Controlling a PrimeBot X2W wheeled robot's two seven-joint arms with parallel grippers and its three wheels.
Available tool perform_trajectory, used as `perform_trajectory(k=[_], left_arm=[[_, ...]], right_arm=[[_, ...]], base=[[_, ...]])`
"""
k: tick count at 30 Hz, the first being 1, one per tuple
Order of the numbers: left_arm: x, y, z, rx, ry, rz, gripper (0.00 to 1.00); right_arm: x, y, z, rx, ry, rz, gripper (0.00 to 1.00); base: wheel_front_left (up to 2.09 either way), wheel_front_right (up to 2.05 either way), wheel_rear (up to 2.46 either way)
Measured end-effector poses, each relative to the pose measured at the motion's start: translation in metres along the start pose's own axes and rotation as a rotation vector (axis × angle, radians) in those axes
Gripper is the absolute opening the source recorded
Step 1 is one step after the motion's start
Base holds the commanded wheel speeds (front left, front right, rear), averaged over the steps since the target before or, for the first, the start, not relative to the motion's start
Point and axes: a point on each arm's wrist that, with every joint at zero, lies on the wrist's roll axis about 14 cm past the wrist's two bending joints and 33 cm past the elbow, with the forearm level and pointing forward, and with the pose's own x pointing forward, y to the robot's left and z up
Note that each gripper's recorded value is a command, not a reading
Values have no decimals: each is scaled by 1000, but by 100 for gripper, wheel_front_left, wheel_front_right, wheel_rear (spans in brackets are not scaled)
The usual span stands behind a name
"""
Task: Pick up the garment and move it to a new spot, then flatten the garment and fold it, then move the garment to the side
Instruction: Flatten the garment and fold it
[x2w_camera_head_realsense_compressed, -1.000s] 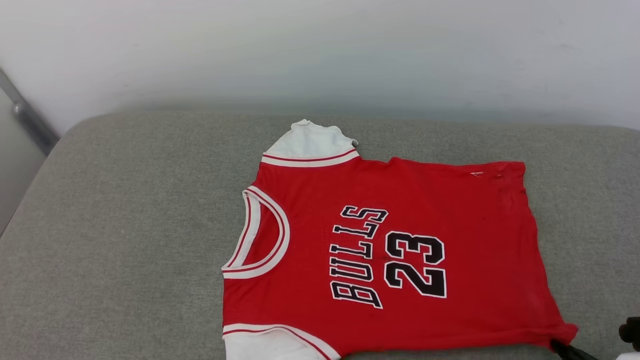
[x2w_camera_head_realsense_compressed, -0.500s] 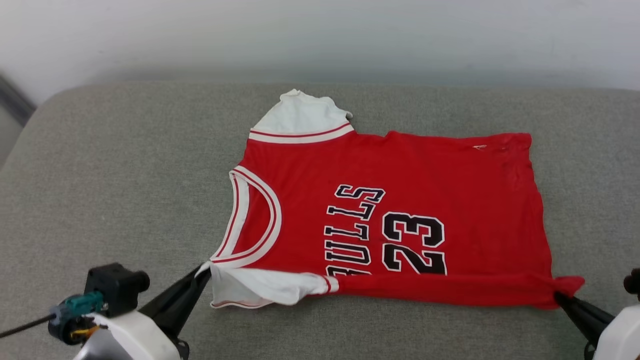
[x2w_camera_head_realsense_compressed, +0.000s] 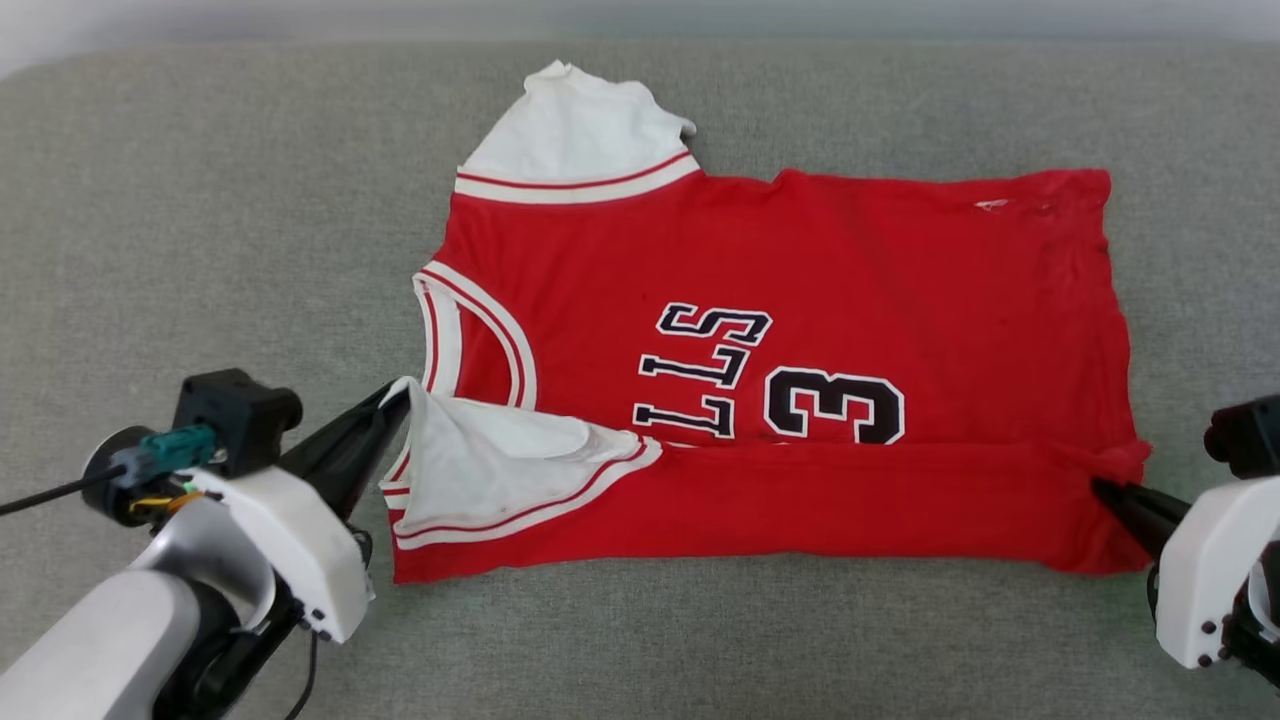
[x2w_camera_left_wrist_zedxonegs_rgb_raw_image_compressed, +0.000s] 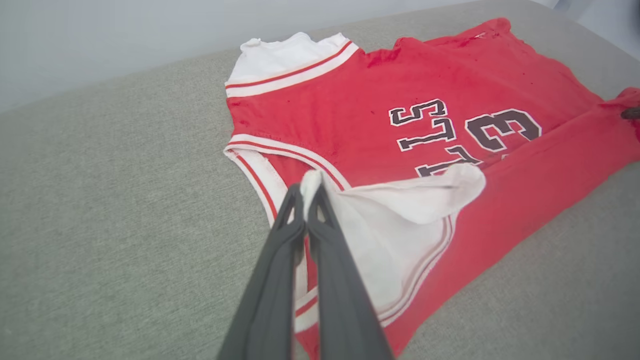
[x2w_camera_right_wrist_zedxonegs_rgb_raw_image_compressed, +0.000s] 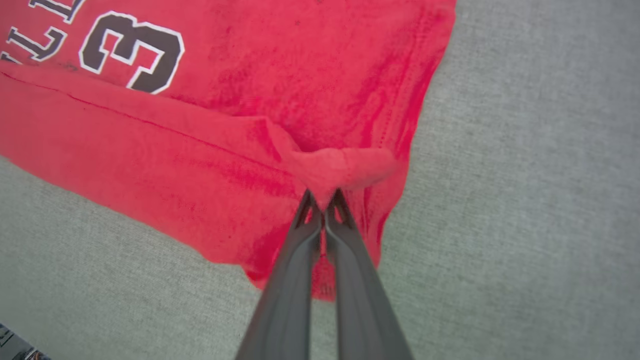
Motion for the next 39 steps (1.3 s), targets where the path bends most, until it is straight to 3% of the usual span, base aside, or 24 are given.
perform_trajectory(k=[4, 5, 6, 7, 11, 20, 24, 30, 35, 39], left_arm=[[16, 5, -16, -3, 41, 5, 0], [24, 11, -27, 10, 72, 17, 19], [27, 13, -29, 6, 74, 23, 100], [29, 15, -31, 8, 74, 33, 100], [32, 22, -33, 92, 72, 63, 100], [17, 20, -29, 58, 38, 144, 100], [3, 15, -22, -14, 1, 189, 100], [-23, 5, -44, -92, 76, 247, 100], [-29, -18, -63, -163, 159, 198, 100], [-28, -17, -76, -171, 219, 203, 100]], right_arm=[[11, -5, -5, -6, 41, -12, 0], [17, -7, -12, -1, 79, -18, 0], [18, -8, -13, 2, 87, -19, 82], [19, -9, -13, 1, 88, -23, 100], [19, -9, -11, 2, 79, -34, 100], [3, 1, 3, -36, 25, -41, 100], [-9, 4, 5, -52, 16, -57, 100], [-27, 7, -9, -34, 60, -104, 100], [-35, 10, -16, 16, 76, -128, 100], [-36, 13, -14, 46, 63, -141, 100]], base=[[0, 0, 0], [0, 0, 0], [0, 0, 0], [0, 0, 0], [0, 0, 0], [0, 0, 0], [0, 0, 0], [0, 0, 0], [0, 0, 0], [0, 0, 0]])
